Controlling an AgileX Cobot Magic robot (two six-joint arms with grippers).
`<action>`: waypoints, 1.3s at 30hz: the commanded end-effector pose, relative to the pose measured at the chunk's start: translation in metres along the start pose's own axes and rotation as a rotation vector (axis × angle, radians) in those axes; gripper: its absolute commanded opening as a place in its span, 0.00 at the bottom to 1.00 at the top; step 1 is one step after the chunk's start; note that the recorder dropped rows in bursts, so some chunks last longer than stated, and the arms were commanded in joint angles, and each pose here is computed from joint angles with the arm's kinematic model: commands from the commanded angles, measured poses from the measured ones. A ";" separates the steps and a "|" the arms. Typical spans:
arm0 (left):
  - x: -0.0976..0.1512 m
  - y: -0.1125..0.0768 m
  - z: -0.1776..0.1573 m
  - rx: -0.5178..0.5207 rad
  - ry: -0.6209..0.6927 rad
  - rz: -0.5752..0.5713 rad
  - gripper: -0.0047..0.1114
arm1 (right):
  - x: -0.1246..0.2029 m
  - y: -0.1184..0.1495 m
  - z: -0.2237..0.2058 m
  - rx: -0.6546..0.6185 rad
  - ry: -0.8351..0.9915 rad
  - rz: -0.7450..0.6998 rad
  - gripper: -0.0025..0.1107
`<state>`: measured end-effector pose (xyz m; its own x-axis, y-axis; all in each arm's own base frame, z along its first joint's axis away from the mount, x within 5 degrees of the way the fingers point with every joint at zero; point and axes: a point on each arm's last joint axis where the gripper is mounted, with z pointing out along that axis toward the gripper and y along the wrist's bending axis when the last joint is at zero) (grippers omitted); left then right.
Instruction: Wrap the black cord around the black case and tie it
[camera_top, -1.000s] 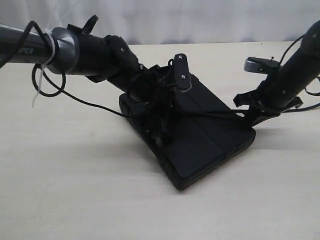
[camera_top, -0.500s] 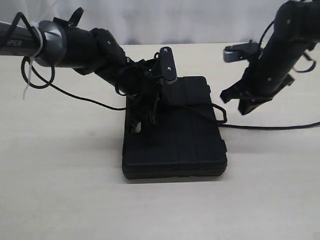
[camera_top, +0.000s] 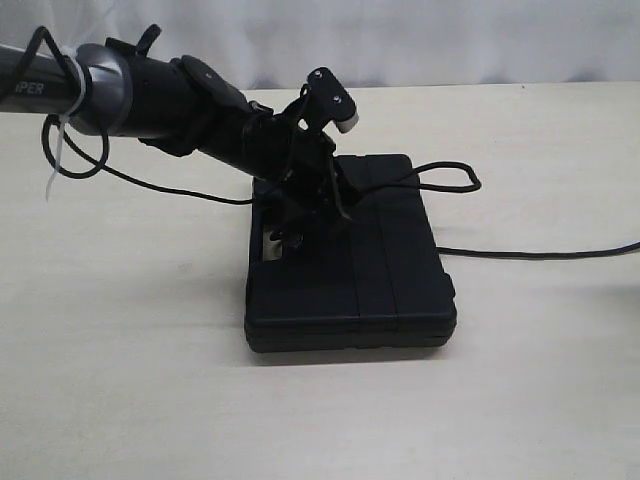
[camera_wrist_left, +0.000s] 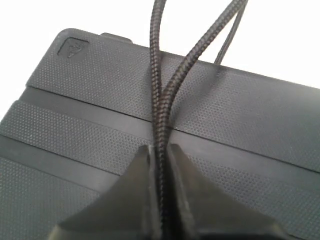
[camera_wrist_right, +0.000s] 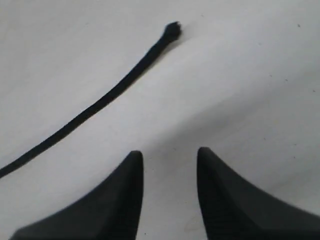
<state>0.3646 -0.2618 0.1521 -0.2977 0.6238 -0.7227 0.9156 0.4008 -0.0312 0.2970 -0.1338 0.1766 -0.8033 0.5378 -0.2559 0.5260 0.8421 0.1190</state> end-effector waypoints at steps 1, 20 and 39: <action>-0.004 0.000 -0.005 0.006 -0.019 -0.017 0.06 | -0.001 -0.014 0.002 -0.092 -0.088 0.140 0.42; -0.004 0.001 -0.005 -0.007 -0.020 -0.014 0.06 | -0.021 -0.008 0.052 -0.222 -0.099 0.168 0.44; -0.004 0.002 -0.005 -0.019 -0.021 -0.014 0.06 | -0.026 -0.006 0.112 -0.303 0.029 0.191 0.32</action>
<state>0.3656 -0.2617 0.1523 -0.3006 0.6190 -0.7256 0.9115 0.4104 -0.0275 0.3494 -0.1631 0.0983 -0.6351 0.7222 -0.2740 0.5895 0.6824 0.4323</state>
